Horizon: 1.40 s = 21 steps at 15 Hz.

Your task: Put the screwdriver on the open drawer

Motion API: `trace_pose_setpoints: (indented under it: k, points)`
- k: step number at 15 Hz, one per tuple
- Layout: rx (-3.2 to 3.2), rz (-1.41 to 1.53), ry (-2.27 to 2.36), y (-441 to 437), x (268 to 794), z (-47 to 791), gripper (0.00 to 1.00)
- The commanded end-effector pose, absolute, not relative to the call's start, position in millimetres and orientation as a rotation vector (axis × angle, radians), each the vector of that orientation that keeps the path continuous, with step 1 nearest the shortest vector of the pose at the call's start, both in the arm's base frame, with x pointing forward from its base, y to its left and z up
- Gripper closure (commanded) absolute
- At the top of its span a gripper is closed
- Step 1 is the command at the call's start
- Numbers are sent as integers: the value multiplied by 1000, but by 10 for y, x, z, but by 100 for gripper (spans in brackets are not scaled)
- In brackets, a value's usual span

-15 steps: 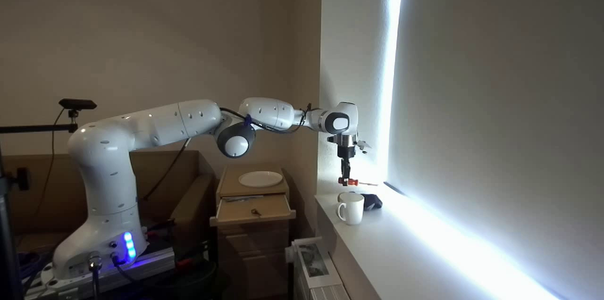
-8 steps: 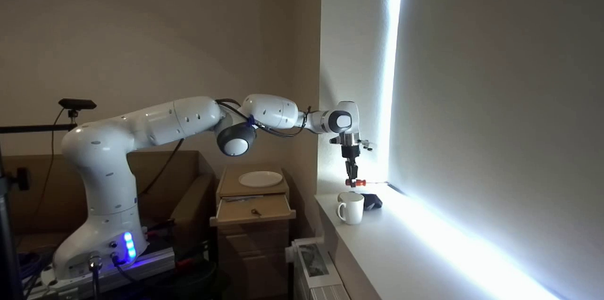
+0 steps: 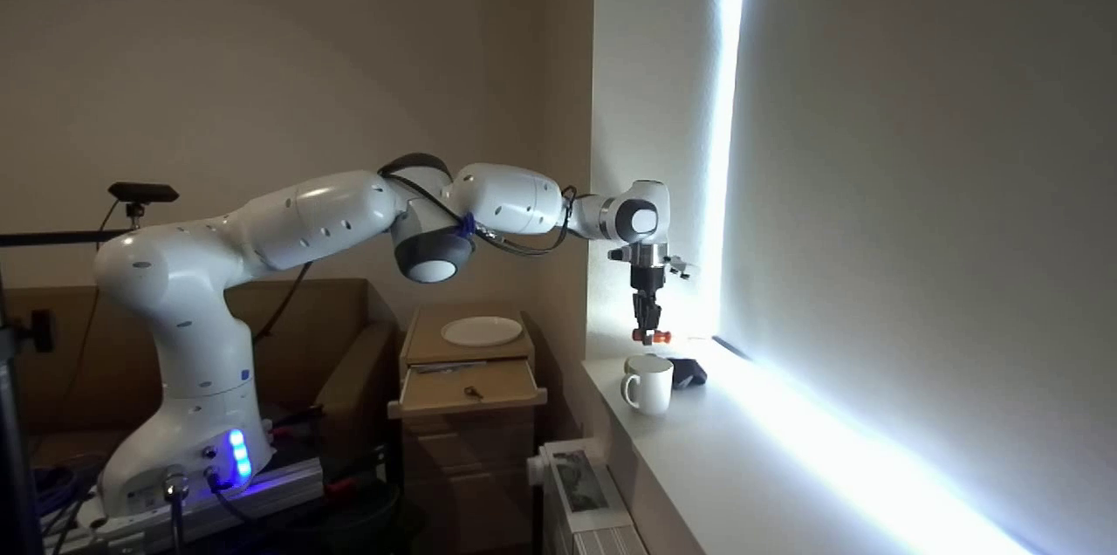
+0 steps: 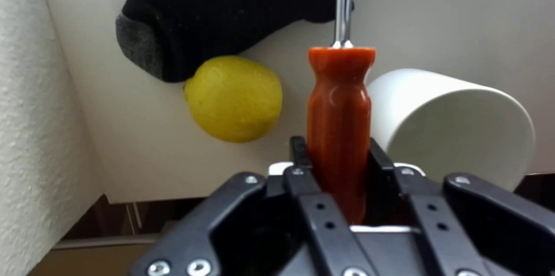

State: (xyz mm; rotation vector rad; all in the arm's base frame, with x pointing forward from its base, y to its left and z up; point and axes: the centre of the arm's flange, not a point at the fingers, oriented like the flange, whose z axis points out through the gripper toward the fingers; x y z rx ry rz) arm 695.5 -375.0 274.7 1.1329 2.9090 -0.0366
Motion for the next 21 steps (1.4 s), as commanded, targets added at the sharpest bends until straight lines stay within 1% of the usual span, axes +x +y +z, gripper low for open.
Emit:
trace_pose_setpoints:
  k: [1, 5, 8, 12, 14, 16, 17, 19, 21]
  points:
    - [869, -124, 2997, -3684, 6219, 3099, 92]
    - [671, -354, 3033, -3565, 6020, 3555, 92]
    - [570, -435, 3044, -3447, 5820, 3744, 92]
    - [552, -383, 3026, -3465, 5536, 3898, 92]
    - [587, -334, 2993, -3616, 5262, 4001, 92]
    - [752, -249, 2944, -3879, 4957, 4173, 92]
    - [705, -359, 2983, -3591, 5322, 4045, 67]
    - [788, -300, 2951, -3895, 5024, 4183, 67]
    - [810, -282, 2944, -3972, 4950, 4192, 67]
